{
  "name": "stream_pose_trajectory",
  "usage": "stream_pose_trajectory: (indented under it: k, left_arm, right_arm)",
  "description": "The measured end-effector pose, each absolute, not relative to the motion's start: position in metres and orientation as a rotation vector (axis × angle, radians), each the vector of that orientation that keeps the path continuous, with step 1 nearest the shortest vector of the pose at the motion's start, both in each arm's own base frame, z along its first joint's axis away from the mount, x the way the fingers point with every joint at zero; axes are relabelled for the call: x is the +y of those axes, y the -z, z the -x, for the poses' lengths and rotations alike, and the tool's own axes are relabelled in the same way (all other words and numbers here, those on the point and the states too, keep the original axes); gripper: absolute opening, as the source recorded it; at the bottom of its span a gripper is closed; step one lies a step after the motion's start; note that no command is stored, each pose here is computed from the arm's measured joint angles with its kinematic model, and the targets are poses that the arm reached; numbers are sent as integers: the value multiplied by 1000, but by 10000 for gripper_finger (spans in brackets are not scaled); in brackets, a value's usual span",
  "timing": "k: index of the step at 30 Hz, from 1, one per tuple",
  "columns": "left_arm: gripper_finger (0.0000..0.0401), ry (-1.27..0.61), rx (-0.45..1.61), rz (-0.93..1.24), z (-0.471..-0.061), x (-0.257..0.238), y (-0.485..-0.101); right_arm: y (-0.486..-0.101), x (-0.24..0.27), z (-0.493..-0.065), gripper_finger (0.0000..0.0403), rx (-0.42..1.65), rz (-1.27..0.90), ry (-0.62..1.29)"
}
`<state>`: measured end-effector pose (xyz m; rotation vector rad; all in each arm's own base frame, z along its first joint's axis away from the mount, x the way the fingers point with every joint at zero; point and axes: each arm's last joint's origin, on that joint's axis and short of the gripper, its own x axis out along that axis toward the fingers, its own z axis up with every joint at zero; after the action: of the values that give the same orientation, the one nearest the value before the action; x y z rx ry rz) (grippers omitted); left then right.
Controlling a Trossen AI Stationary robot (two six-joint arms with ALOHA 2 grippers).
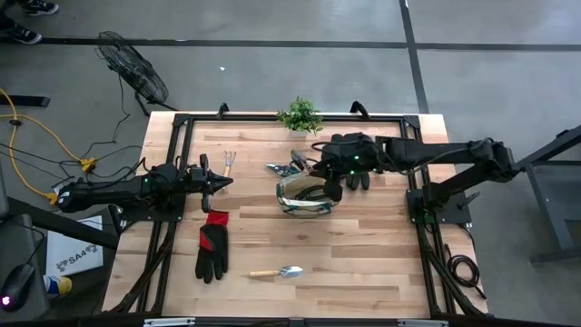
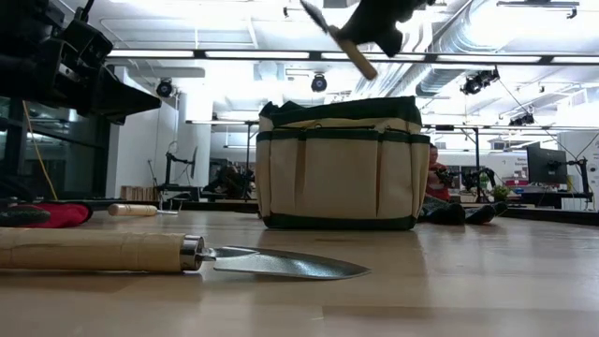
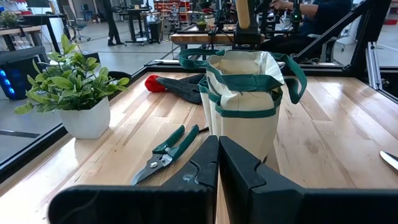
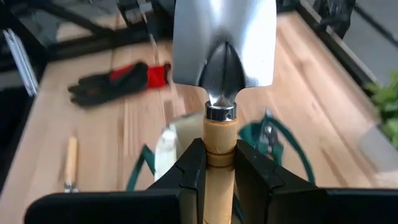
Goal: Pick & Place Garden tools in Gardening bag
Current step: Put the brown trowel into the gardening bag
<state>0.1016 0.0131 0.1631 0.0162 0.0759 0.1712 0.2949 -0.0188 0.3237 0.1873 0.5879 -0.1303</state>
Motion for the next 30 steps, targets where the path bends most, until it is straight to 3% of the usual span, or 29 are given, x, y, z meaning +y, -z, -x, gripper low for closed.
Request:
stream_pose_trajectory:
  k: [13,20,30]
  left_arm:
    - [10,-171,76,-16,-102,13,-163]
    - [10,-171,76,-16,-102,13,-163]
    - [10,-171,76,-16,-102,13,-163]
  right_arm:
    - [-302,-19,-310,51,678,-200,119]
    - [-327,-19,-313,51,608,-188,106]
    - [-352,-19,-326,51,695,-171,121]
